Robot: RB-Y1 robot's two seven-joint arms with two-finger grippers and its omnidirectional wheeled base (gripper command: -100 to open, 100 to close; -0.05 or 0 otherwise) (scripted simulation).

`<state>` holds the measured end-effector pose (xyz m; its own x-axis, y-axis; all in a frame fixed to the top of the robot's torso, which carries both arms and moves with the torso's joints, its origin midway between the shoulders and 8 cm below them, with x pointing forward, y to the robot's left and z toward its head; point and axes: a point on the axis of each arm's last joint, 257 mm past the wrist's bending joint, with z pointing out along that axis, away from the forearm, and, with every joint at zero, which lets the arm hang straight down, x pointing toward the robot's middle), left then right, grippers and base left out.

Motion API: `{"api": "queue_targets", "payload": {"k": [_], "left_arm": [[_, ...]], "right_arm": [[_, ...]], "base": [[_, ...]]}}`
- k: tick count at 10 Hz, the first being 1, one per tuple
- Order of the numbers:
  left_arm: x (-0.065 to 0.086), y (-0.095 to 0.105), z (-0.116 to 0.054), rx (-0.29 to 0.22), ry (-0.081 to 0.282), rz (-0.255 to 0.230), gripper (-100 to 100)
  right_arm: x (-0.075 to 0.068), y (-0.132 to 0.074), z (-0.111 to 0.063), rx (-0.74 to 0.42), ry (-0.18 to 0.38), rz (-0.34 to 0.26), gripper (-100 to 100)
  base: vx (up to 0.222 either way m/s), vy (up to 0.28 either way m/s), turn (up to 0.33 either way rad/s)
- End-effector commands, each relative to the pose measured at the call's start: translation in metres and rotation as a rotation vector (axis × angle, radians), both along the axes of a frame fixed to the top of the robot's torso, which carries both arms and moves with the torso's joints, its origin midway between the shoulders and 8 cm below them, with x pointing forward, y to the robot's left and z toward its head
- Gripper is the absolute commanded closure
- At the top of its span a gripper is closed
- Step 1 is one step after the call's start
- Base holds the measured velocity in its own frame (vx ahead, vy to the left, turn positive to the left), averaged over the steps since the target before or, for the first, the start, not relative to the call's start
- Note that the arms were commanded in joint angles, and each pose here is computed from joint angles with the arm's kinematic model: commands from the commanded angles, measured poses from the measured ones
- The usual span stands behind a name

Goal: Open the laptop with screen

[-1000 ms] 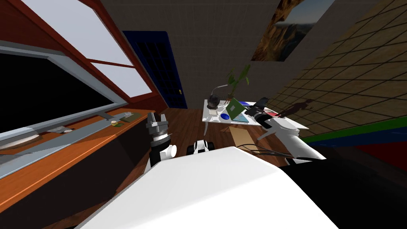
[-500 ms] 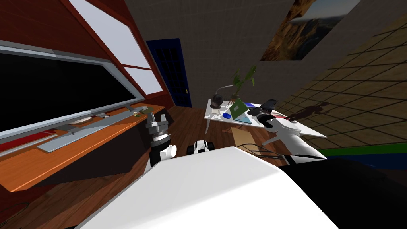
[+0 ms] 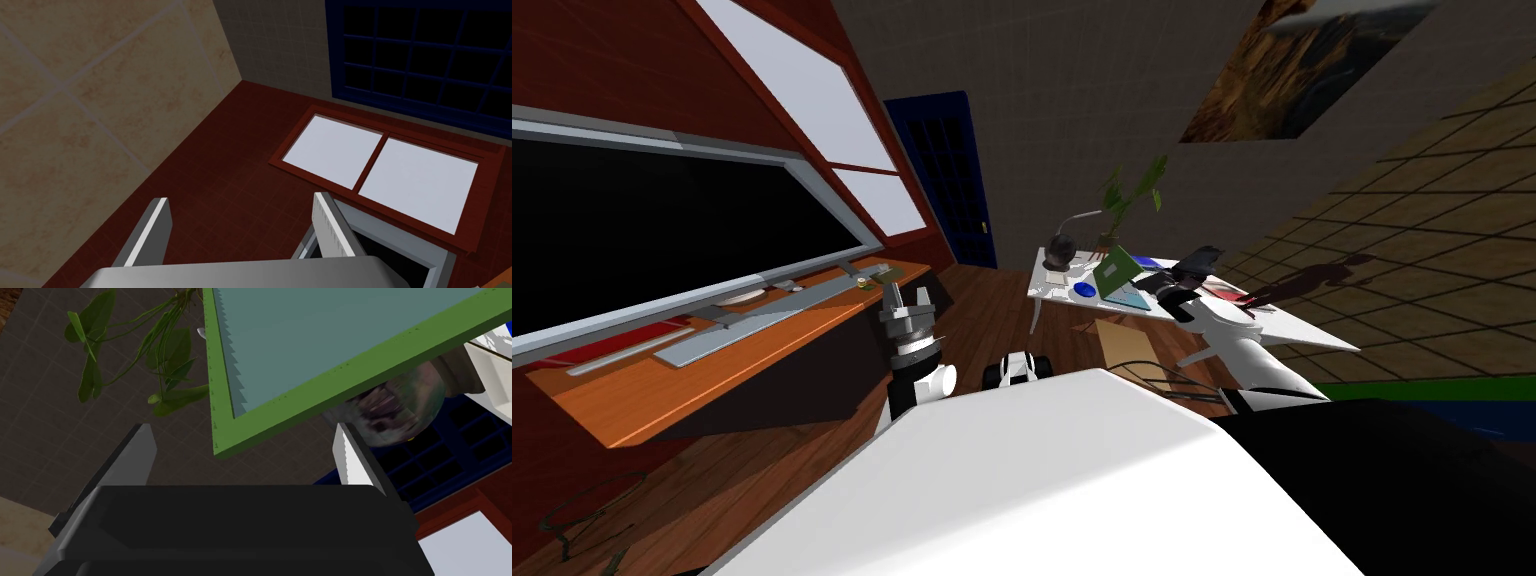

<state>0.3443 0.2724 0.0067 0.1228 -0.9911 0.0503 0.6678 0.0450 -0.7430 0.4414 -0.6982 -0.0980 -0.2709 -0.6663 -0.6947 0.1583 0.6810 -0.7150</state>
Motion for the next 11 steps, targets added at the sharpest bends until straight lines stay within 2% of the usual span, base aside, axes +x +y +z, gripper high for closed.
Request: {"api": "queue_targets", "payload": {"k": [1, 11], "left_arm": [[0.0, 0.0, 0.0, 0.0, 0.0, 0.0, 0], [0.0, 0.0, 0.0, 0.0, 0.0, 0.0, 0]], "right_arm": [[-0.001, -0.005, -0.009, -0.077, 0.037, -0.026, -100], [-0.005, -0.024, -0.028, -0.464, 0.202, -0.118, -100]], "base": [[-0.024, -0.013, 0.052], [-0.036, -0.009, 0.063]]}}
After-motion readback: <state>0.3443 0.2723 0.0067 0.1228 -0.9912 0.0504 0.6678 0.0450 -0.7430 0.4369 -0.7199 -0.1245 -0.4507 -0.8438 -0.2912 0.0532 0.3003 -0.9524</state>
